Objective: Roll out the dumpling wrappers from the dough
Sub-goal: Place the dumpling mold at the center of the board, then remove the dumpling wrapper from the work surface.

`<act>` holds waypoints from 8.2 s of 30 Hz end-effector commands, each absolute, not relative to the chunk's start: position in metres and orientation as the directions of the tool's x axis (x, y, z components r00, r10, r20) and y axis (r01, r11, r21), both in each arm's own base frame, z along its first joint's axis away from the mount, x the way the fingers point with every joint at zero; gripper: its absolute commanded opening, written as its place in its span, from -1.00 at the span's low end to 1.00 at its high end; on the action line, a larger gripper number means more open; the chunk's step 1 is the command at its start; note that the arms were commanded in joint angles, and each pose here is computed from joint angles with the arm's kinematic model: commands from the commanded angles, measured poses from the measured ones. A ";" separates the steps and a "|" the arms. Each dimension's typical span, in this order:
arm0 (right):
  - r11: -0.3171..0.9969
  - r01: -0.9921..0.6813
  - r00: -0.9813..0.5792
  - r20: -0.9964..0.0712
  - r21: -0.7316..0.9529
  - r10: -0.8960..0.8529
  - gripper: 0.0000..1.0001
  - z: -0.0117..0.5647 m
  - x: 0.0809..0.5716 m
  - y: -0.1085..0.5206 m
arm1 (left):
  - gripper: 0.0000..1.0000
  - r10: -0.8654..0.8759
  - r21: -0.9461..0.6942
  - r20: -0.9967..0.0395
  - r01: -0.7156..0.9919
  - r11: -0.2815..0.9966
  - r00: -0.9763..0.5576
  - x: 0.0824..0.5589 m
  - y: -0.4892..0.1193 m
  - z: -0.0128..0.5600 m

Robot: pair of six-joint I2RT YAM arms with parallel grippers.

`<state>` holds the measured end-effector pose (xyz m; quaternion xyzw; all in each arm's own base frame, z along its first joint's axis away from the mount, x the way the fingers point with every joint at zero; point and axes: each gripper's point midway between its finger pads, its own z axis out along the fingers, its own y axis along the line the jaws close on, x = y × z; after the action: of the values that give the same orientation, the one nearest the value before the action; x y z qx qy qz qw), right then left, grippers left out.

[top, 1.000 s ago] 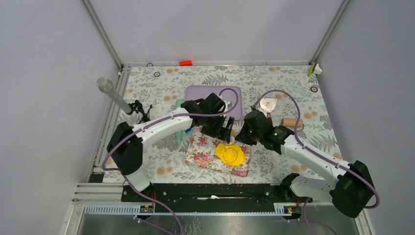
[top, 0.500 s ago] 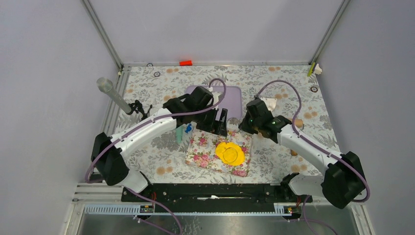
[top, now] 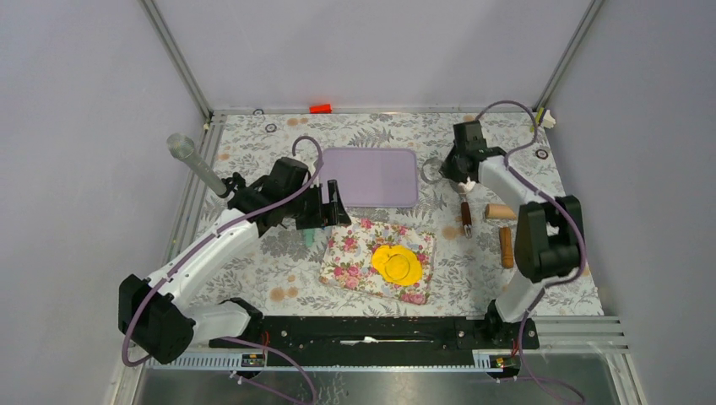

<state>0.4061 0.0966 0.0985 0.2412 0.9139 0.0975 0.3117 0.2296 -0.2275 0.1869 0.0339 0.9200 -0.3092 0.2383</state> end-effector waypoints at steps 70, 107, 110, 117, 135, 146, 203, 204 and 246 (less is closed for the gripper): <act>0.835 0.176 -0.878 -0.300 0.521 0.372 -0.51 0.025 0.145 0.211 | 0.46 -0.073 -0.497 -0.279 0.079 0.864 -0.957 0.186 -0.249 0.040; 0.872 0.198 -0.793 -0.450 0.449 0.411 -0.67 0.061 0.165 0.180 | 0.42 0.043 -0.346 -0.133 0.087 0.934 -0.990 0.165 -0.220 -0.006; 0.859 0.180 -0.803 -0.433 0.479 0.410 -0.67 0.063 0.166 0.192 | 0.41 0.061 -0.391 -0.138 0.111 0.914 -0.989 0.162 -0.231 0.003; 0.852 0.134 -0.862 -0.364 0.507 0.352 -0.73 0.047 0.150 0.204 | 0.40 0.039 -0.503 -0.215 0.145 0.852 -0.976 0.163 -0.250 0.044; 0.847 0.143 -0.852 -0.372 0.512 0.369 -0.74 0.022 0.147 0.196 | 0.33 -0.002 -0.434 -0.090 0.038 0.900 -0.996 0.154 -0.245 -0.007; 0.857 0.270 -0.786 -0.413 0.438 0.459 -0.77 -0.001 0.145 0.157 | 0.33 0.016 -0.407 -0.083 0.049 0.912 -0.996 0.152 -0.240 -0.013; 0.883 0.274 -0.712 -0.536 0.382 0.453 -0.81 0.006 0.166 0.139 | 0.34 0.079 -0.372 -0.040 0.088 0.924 -0.996 0.140 -0.227 -0.023; 0.881 0.281 -0.701 -0.545 0.381 0.459 -0.81 0.007 0.169 0.138 | 0.34 0.082 -0.369 -0.032 0.088 0.925 -0.996 0.139 -0.226 -0.025; 0.813 0.179 -0.806 -0.391 0.554 0.444 -0.74 0.027 0.175 0.185 | 0.30 0.085 -0.355 0.012 0.075 0.932 -0.996 0.123 -0.221 -0.036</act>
<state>0.1707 0.1827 0.0261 0.1749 0.9191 0.2470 0.2523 0.1582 -0.2919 0.0295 0.0515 0.9351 -0.3484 0.0391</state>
